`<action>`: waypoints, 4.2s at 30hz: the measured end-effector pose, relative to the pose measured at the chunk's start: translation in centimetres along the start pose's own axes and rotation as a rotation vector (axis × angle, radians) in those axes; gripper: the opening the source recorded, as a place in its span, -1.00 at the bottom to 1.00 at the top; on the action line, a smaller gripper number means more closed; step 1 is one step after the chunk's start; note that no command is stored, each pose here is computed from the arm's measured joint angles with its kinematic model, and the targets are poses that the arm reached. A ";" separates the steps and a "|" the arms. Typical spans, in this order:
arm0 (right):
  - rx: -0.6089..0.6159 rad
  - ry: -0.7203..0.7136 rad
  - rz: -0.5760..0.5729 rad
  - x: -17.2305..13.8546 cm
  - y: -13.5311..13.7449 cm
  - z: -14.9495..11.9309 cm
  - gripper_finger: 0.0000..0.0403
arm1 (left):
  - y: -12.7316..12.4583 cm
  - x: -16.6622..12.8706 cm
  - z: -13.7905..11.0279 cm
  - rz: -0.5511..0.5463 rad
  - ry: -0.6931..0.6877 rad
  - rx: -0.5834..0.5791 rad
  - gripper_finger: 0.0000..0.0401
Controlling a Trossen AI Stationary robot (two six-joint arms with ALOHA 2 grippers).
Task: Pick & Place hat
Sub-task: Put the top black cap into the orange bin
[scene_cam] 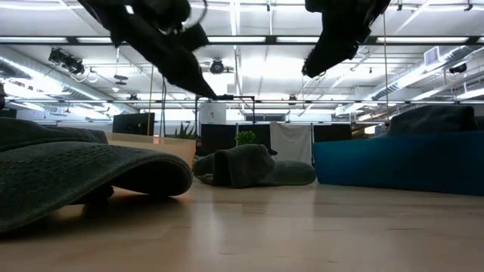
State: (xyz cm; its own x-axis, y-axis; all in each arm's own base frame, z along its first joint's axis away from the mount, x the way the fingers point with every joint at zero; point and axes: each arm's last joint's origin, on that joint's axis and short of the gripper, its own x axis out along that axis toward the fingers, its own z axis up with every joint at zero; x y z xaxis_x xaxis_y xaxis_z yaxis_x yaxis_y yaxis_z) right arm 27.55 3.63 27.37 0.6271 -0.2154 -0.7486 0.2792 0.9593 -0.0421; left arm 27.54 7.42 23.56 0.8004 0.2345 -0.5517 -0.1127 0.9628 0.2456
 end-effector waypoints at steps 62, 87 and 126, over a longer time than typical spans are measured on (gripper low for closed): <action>0.053 0.029 -0.014 -0.1 -0.1 -0.3 -0.18 | -0.9 -12.3 2.5 0.000 -0.093 -0.237 -0.93; 0.043 0.027 -0.013 0.0 -0.1 -0.3 -0.18 | -5.2 -15.3 -3.8 0.088 0.403 -0.662 -0.92; 0.045 0.029 -0.014 0.0 -0.1 -0.3 -0.18 | -5.4 -18.5 -2.8 0.025 0.572 -0.406 -0.93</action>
State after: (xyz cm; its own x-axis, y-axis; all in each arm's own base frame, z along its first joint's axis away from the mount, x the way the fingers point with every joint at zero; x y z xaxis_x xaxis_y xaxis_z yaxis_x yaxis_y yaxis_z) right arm 27.28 3.59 27.20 0.6015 -0.2227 -0.7672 0.3207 0.9469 -0.0235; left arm 11.72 -1.70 30.18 0.3719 0.1835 -0.9100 -0.4273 0.9041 0.0077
